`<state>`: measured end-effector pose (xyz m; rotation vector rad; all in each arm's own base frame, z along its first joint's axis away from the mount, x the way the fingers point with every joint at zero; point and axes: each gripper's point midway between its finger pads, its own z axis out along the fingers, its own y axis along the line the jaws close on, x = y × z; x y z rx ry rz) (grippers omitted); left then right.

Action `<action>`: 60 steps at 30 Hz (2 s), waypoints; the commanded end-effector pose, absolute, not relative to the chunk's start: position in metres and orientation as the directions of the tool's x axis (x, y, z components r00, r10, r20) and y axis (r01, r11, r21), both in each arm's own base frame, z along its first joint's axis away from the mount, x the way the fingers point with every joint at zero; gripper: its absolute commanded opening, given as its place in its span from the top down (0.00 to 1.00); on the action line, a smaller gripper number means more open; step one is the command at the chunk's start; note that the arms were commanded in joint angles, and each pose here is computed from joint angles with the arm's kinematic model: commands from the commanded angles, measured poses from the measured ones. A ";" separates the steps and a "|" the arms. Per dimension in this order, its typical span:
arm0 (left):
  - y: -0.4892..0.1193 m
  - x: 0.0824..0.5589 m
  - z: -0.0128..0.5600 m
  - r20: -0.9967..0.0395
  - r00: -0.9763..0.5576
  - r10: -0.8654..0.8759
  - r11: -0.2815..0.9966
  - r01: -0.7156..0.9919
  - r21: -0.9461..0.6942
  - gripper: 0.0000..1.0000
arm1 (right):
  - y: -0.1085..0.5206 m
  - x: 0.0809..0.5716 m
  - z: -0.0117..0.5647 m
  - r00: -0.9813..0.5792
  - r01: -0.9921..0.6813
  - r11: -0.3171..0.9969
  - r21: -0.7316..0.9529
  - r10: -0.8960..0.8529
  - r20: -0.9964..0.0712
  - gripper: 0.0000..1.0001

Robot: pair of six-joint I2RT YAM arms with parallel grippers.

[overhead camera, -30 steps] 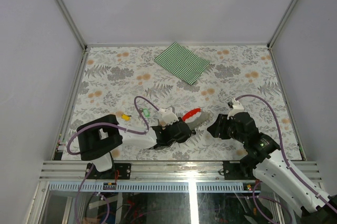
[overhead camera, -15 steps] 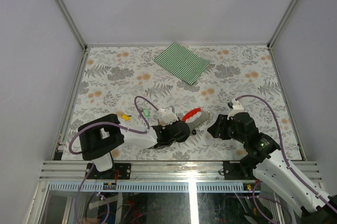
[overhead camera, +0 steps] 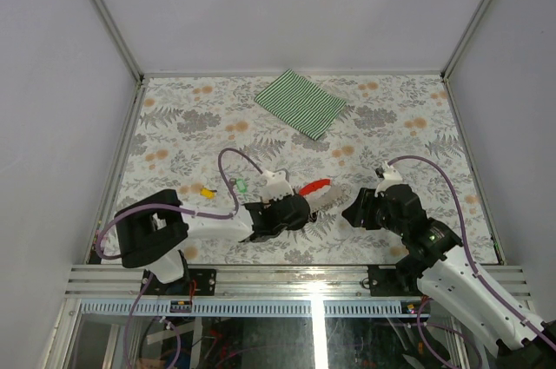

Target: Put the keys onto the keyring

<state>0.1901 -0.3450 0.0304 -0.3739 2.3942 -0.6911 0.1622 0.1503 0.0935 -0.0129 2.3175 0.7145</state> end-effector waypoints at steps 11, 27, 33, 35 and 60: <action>-0.351 0.205 0.088 -0.629 -0.754 -0.191 0.868 0.170 -0.466 1.00 | 0.157 0.175 0.131 -0.686 -0.266 0.826 0.497 0.200 -0.700 0.45; -0.362 0.210 0.150 -0.650 -0.744 -0.155 0.811 0.280 -0.514 1.00 | 0.143 0.196 0.201 -0.355 -0.409 0.814 0.412 0.274 -0.894 0.27; -0.357 0.215 0.173 -0.614 -0.756 -0.225 0.797 0.220 -0.563 1.00 | 0.131 0.195 0.237 -0.128 -0.480 0.821 0.310 0.284 -0.950 0.29; -0.358 0.215 0.182 -0.602 -0.759 -0.249 0.780 0.211 -0.588 1.00 | 0.129 0.194 0.250 -0.053 -0.504 0.821 0.269 0.282 -0.958 0.30; -0.346 0.221 0.241 -0.364 -0.769 -0.526 0.642 -0.077 -0.763 1.00 | 0.165 0.170 0.287 0.436 -0.680 0.597 -0.426 -0.138 -0.889 0.38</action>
